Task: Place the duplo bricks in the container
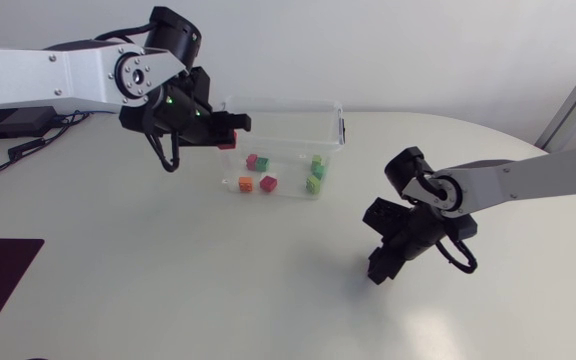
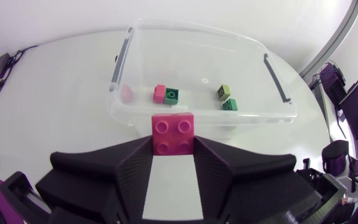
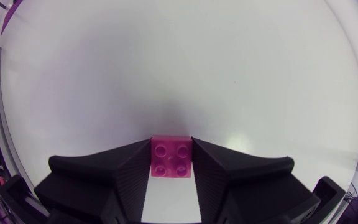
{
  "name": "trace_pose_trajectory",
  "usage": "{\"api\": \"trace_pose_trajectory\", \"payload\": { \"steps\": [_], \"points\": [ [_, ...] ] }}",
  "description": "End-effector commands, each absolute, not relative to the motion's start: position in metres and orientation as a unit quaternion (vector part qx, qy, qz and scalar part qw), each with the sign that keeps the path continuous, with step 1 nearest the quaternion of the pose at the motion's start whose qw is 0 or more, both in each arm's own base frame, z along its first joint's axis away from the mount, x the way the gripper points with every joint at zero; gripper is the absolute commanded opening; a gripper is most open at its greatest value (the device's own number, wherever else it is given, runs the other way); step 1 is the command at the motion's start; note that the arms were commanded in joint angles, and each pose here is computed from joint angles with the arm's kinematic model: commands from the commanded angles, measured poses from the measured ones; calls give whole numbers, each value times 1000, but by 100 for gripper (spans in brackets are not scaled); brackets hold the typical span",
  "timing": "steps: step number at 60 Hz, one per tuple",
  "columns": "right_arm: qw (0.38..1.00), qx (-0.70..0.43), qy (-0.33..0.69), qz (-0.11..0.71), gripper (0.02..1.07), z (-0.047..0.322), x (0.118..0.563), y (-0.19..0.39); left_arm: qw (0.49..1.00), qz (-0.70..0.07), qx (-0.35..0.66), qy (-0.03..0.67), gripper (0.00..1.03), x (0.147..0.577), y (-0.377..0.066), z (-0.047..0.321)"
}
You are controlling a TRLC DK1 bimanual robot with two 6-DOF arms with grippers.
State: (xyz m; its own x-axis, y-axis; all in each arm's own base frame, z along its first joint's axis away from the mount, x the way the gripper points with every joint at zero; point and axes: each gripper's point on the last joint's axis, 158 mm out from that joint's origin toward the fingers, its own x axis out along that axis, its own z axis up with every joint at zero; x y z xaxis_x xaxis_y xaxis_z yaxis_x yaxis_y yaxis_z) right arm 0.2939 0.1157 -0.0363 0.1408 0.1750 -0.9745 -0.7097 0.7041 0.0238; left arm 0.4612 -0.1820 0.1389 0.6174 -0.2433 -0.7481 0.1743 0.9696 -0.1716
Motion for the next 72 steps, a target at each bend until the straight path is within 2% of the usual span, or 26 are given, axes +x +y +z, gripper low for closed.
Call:
{"api": "trace_pose_trajectory", "payload": {
  "steps": [1,28,42,50,53,54,60,63,72],
  "points": [
    [721,-222,583,302,22,-34,289,111,908,-117,-43,399,22,467,-180,154],
    [764,-215,527,302,22,53,294,135,948,-135,-64,282,22,504,-187,216],
    [792,-205,488,305,22,92,304,154,953,-130,-56,268,26,535,-184,203],
    [808,-198,467,301,22,112,314,159,952,-125,-46,275,32,553,-183,187],
    [812,-196,460,301,22,118,318,161,951,-126,-37,281,37,558,-184,179],
    [814,-194,457,301,22,121,319,162,950,-126,-32,285,41,559,-184,175],
    [823,-183,442,307,22,133,324,168,944,-126,-18,303,84,563,-185,158],
    [828,-181,433,307,22,139,329,171,944,-127,-15,305,98,562,-185,156],
    [848,-165,395,311,22,162,348,182,942,-132,-3,309,99,555,-184,173]
  ]
}}
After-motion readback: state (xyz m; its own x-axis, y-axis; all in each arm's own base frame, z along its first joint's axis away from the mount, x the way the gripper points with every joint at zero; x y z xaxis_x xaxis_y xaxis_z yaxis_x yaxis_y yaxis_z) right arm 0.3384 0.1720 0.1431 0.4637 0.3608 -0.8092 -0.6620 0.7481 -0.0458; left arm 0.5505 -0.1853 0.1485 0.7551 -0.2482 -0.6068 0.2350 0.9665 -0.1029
